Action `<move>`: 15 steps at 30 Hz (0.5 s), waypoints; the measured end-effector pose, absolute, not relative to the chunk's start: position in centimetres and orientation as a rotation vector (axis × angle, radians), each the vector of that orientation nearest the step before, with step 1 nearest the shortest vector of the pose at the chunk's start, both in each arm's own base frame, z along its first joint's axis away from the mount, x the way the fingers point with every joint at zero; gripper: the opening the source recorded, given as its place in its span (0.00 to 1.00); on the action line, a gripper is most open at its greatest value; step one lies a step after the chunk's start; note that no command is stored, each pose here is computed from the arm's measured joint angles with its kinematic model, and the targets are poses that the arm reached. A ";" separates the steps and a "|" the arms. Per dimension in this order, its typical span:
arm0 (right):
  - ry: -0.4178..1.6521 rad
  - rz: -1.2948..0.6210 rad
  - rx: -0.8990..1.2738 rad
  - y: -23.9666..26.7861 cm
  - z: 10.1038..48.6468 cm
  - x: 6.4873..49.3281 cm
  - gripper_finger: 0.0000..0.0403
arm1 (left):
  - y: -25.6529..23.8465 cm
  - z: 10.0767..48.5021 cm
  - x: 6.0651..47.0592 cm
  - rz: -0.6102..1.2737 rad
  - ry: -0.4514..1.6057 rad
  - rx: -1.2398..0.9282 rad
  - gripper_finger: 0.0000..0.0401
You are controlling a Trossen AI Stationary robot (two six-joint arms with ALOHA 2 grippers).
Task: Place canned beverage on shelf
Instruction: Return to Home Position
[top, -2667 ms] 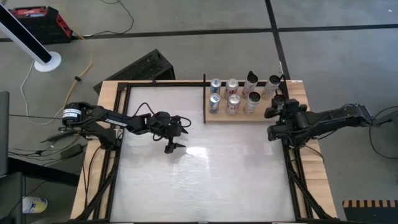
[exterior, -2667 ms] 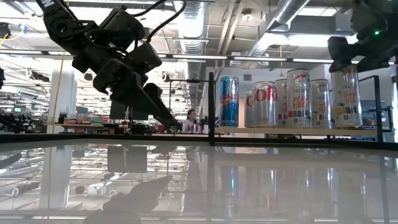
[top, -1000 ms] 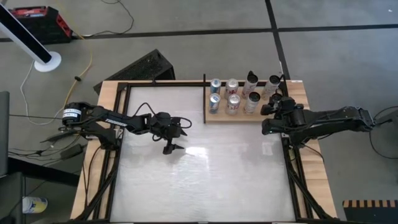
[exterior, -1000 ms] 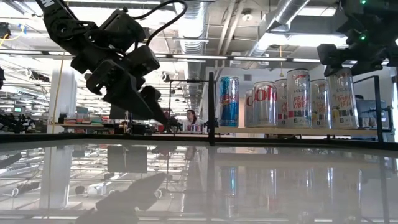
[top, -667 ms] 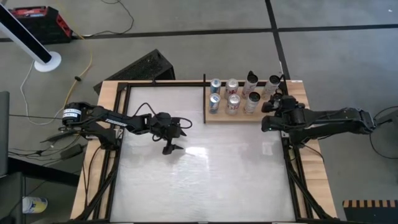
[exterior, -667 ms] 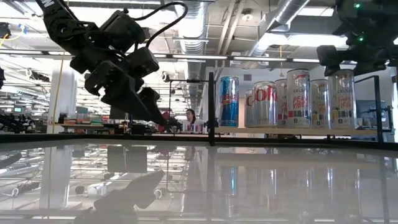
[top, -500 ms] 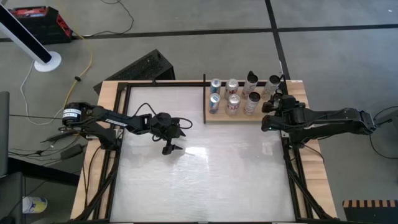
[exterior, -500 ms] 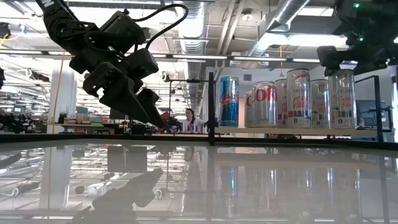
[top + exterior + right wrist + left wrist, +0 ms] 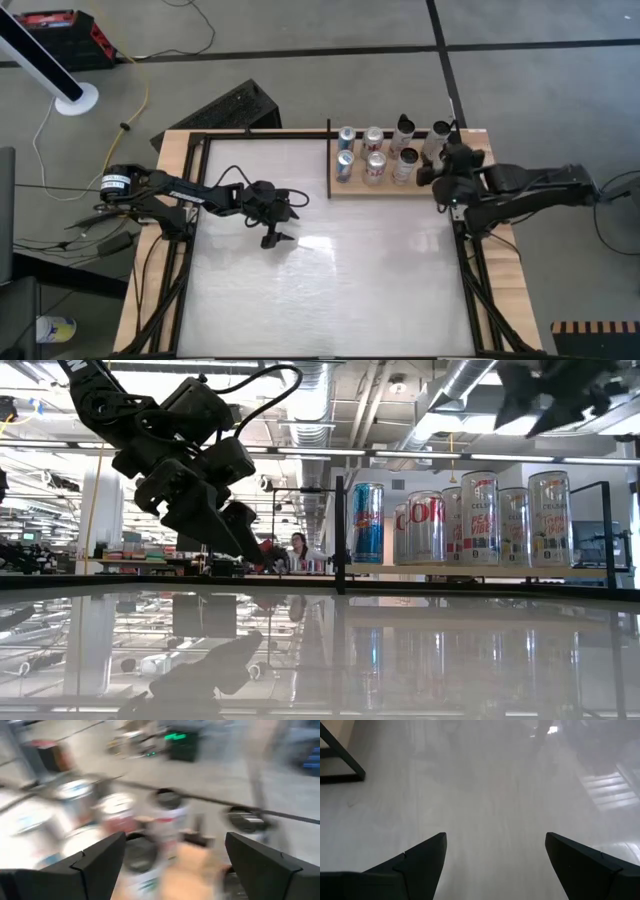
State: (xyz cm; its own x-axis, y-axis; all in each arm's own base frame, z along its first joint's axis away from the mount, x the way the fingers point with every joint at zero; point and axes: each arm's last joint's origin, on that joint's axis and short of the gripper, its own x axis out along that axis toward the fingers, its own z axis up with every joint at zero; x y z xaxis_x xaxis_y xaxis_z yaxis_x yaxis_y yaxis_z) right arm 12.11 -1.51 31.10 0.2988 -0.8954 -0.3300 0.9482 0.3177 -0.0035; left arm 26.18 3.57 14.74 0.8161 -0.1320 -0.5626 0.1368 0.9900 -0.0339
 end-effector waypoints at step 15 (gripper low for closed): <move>0.533 -0.524 -0.028 8.4 28.3 18.3 0.63 | 3.0 19.1 25.6 -0.265 0.359 -0.022 0.80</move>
